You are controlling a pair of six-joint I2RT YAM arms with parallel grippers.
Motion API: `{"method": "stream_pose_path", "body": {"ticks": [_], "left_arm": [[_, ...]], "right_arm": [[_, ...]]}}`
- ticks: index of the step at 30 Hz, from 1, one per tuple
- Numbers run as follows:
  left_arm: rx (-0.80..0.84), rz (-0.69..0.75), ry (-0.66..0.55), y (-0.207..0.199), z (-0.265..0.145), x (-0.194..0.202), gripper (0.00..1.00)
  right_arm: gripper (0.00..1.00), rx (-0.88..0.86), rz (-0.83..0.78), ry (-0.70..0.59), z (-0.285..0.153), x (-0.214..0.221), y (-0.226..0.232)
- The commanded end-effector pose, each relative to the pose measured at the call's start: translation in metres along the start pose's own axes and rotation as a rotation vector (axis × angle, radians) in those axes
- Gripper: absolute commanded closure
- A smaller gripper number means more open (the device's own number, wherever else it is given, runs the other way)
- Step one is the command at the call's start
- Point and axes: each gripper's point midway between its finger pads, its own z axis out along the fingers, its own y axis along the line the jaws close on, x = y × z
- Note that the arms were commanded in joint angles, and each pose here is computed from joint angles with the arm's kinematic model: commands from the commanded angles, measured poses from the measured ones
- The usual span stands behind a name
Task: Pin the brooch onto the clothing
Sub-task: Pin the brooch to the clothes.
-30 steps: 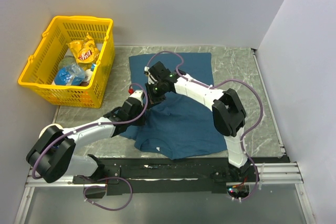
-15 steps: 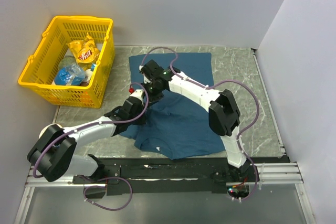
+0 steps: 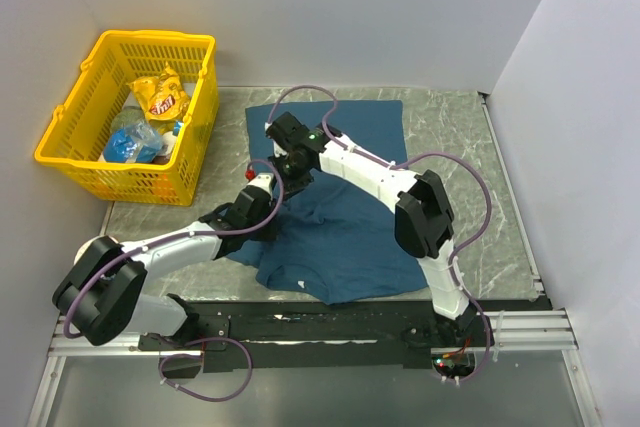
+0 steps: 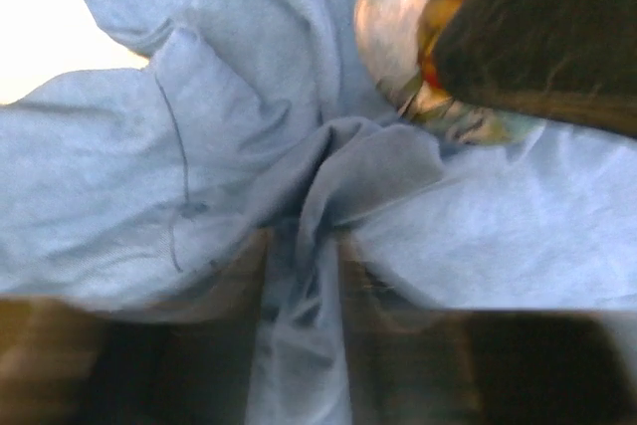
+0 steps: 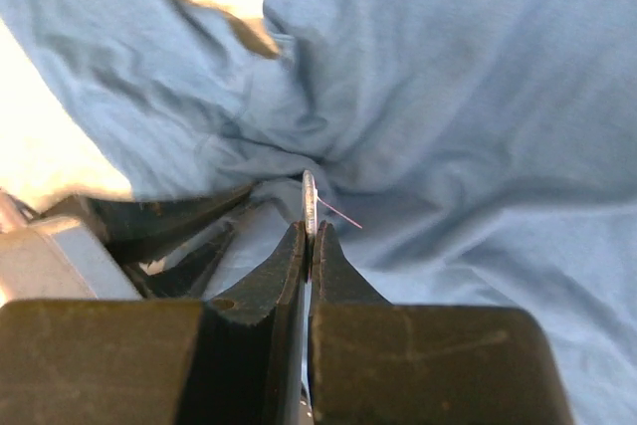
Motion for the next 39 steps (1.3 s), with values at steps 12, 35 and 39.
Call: {"method": "stream_pose_path", "body": {"ticks": [12,35,39], "left_arm": [[0.128,0.047,-0.35,-0.028,-0.064,-0.078,0.16],[0.011,0.302,-0.438,-0.086,-0.043,-0.133,0.41],[-0.03,0.321,-0.425,-0.085,-0.031,-0.134,0.47]], "right_arm": [[1.0,-0.113,0.255,-0.163,-0.045,-0.026,-0.011],[1.0,-0.051,0.381,-0.129,-0.065,-0.023,-0.015],[1.0,-0.068,0.376,-0.124,-0.066,-0.021,-0.012]]}}
